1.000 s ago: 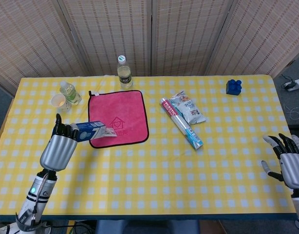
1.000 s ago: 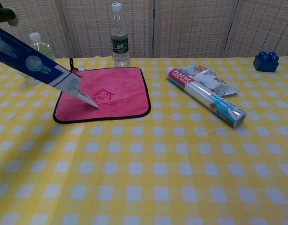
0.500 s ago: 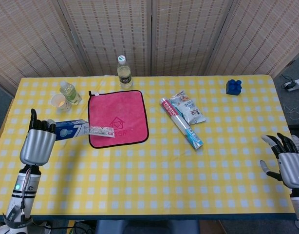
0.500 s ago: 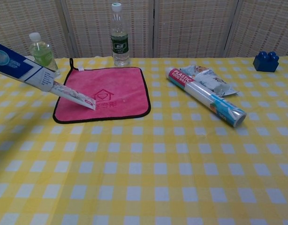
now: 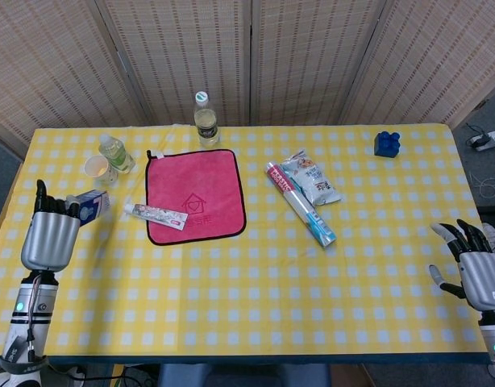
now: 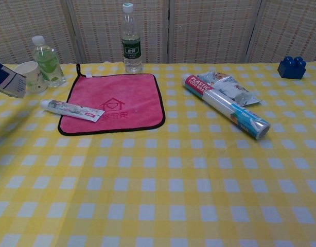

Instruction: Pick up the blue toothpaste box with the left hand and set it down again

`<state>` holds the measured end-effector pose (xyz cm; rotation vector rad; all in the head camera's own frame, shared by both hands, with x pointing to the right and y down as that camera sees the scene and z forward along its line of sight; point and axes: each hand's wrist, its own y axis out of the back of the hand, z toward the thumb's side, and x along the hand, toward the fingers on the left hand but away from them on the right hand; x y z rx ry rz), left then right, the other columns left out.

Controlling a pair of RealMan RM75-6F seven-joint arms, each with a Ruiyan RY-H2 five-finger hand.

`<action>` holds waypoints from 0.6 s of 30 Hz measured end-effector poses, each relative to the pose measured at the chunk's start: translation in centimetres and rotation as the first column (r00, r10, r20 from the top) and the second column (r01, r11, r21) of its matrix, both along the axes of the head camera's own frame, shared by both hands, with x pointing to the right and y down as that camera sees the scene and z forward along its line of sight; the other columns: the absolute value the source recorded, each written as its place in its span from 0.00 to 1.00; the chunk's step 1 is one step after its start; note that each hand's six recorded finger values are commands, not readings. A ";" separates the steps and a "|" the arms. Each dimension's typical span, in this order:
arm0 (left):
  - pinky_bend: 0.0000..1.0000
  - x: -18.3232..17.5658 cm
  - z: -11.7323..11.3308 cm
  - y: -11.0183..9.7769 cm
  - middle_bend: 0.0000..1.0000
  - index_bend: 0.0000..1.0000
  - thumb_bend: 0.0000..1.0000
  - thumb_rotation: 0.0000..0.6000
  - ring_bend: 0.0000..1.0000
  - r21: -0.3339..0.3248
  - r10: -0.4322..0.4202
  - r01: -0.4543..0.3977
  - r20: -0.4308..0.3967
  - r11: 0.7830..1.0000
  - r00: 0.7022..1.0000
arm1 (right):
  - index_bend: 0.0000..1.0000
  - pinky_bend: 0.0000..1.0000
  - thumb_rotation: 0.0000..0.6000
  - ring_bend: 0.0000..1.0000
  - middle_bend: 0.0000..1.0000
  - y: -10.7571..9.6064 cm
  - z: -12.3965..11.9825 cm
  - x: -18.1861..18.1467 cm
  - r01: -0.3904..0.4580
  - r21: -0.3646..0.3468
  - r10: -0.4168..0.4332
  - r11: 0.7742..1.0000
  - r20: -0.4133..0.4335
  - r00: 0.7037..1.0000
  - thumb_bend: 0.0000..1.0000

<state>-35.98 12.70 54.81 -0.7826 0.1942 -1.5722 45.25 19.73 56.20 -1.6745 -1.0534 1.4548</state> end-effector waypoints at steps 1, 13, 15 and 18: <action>0.08 0.1 0.0 0.1 0.43 0.29 0.23 1.00 0.33 -0.003 0.005 -0.005 -0.006 1.000 1.000 | 0.15 0.07 1.00 0.04 0.17 0.0 0.0 0.0 0.000 -0.001 0.000 1.000 0.000 1.000 0.32; 0.08 5.3 -1.2 0.6 0.43 0.31 0.23 1.00 0.33 0.023 0.185 -0.190 -0.353 0.982 0.917 | 0.15 0.07 1.00 0.04 0.17 0.1 -0.2 0.1 -0.004 0.004 0.004 1.000 -0.006 1.000 0.32; 0.08 6.3 -1.6 0.7 0.43 0.31 0.23 1.00 0.33 0.048 0.234 -0.236 -0.419 0.971 0.877 | 0.16 0.07 1.00 0.04 0.17 0.1 -0.2 0.1 -0.006 0.003 0.006 1.000 -0.007 1.000 0.32; 0.08 7.5 -1.7 0.9 0.43 0.31 0.22 1.00 0.33 0.057 0.265 -0.275 -0.507 0.960 0.820 | 0.16 0.07 1.00 0.04 0.17 0.2 -0.2 0.0 -0.006 0.002 0.006 1.000 -0.008 1.000 0.32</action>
